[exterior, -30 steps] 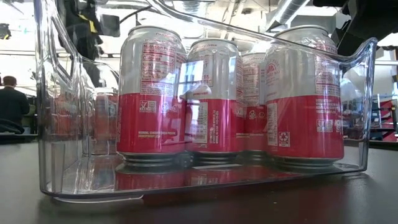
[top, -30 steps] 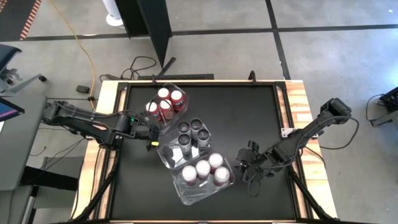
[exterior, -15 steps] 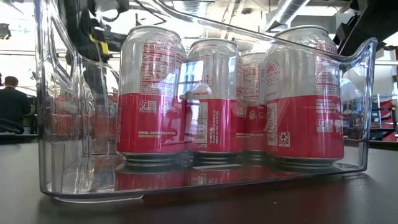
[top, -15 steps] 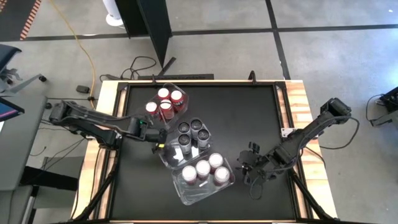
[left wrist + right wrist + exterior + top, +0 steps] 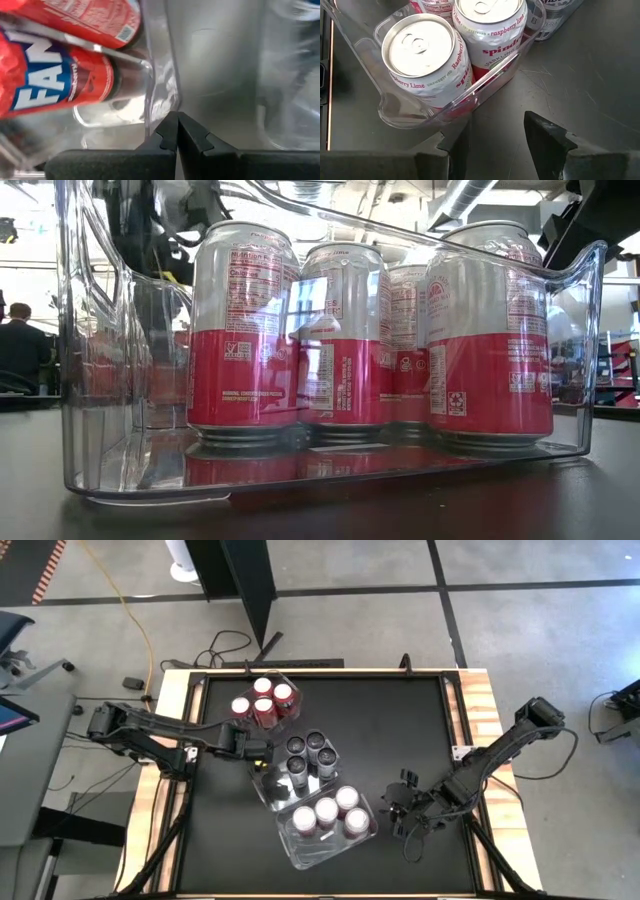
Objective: Sort soda cans
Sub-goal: Move the top transparent bin to the top left of the table
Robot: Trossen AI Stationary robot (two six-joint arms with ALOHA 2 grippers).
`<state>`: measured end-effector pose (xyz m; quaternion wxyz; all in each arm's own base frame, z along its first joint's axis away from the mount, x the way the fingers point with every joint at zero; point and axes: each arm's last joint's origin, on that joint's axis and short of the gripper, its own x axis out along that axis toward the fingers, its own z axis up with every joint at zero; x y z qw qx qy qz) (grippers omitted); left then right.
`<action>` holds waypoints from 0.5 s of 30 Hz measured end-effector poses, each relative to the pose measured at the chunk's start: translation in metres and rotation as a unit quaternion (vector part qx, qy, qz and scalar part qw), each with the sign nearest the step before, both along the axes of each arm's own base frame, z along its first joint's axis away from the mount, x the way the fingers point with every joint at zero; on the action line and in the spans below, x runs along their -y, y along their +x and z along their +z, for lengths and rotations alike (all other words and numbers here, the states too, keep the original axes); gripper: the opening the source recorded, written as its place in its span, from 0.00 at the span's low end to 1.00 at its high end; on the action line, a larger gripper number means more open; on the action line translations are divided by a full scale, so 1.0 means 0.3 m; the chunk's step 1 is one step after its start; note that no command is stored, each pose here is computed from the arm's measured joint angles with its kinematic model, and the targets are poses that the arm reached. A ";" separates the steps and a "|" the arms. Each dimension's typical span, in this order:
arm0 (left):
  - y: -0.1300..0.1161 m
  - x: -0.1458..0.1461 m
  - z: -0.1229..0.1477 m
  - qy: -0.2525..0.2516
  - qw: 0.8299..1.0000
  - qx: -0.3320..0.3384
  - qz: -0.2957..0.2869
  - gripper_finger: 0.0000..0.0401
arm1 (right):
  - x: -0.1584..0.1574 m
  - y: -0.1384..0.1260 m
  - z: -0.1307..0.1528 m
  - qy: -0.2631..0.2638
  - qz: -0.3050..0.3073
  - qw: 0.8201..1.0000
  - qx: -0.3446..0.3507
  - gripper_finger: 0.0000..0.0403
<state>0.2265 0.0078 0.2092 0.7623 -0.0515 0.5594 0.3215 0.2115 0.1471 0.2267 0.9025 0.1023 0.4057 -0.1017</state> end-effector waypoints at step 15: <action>-0.019 -0.068 -0.003 0.000 0.998 -0.017 0.056 0.00 | 0.000 0.000 0.000 0.001 -0.002 1.000 0.000 0.49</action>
